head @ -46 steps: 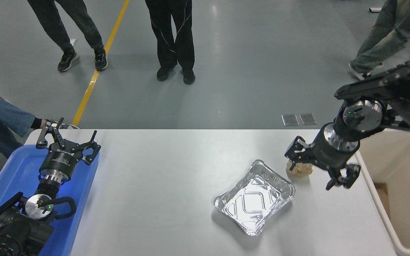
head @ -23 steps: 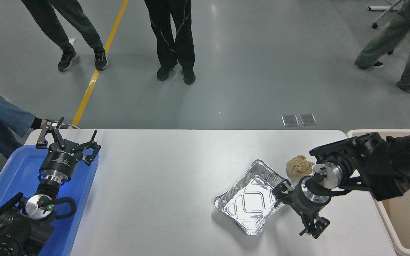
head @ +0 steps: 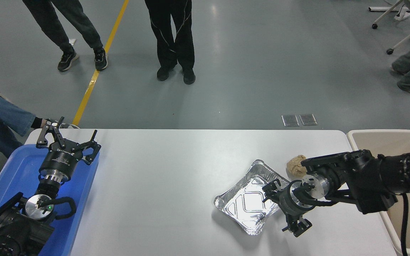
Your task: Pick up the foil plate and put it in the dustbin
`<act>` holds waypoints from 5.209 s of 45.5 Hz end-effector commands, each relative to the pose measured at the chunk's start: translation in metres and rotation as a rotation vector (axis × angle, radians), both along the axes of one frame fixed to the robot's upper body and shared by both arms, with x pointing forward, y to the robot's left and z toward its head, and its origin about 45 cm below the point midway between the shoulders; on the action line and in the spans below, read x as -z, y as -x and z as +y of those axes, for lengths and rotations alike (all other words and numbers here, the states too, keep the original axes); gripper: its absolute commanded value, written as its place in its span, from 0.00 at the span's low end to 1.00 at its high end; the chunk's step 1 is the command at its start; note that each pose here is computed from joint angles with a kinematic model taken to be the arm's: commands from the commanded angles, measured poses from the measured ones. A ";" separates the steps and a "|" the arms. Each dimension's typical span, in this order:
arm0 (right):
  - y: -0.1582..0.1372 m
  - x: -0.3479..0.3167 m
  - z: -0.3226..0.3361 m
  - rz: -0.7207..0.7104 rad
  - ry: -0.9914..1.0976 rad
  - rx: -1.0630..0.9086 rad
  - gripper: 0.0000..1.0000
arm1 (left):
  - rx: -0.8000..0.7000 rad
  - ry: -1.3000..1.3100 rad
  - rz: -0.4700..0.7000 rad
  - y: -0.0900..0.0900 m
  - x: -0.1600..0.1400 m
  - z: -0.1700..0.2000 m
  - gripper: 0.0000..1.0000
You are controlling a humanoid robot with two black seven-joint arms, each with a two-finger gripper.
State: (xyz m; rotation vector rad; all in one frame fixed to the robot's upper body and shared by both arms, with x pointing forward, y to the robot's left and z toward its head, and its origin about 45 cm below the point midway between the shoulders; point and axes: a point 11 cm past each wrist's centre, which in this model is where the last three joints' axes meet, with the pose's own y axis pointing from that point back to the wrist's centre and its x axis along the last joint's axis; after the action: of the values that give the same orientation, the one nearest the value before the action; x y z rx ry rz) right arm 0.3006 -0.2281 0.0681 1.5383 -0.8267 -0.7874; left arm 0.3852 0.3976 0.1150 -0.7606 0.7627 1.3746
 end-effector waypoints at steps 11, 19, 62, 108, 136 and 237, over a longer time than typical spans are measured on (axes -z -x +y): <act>0.004 0.015 0.010 -0.073 0.068 -0.141 0.18 | 0.000 0.000 0.000 0.000 0.000 0.000 0.99; 0.002 0.014 0.009 -0.082 0.077 -0.161 0.00 | 0.000 0.000 0.000 0.000 0.000 0.000 0.99; -0.025 -0.181 0.000 -0.137 0.035 -0.668 0.00 | 0.001 0.000 0.001 0.000 0.000 0.000 0.99; -0.028 -0.405 0.019 -0.359 0.035 -0.916 0.00 | 0.000 0.000 0.000 0.000 0.000 0.000 0.99; -0.121 -0.254 -0.181 -0.260 0.200 -0.423 0.00 | 0.000 0.000 0.000 0.000 0.000 0.000 0.99; -0.083 -0.097 -0.219 -0.350 0.365 -0.017 1.00 | -0.002 0.001 -0.001 0.000 0.000 0.000 0.99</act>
State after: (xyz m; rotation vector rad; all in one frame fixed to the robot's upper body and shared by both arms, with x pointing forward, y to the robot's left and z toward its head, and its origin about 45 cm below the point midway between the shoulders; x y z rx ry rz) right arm 0.3641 -0.4954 0.1217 1.2256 -1.3908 -0.4031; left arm 0.3846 0.3985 0.1145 -0.7630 0.7634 1.3779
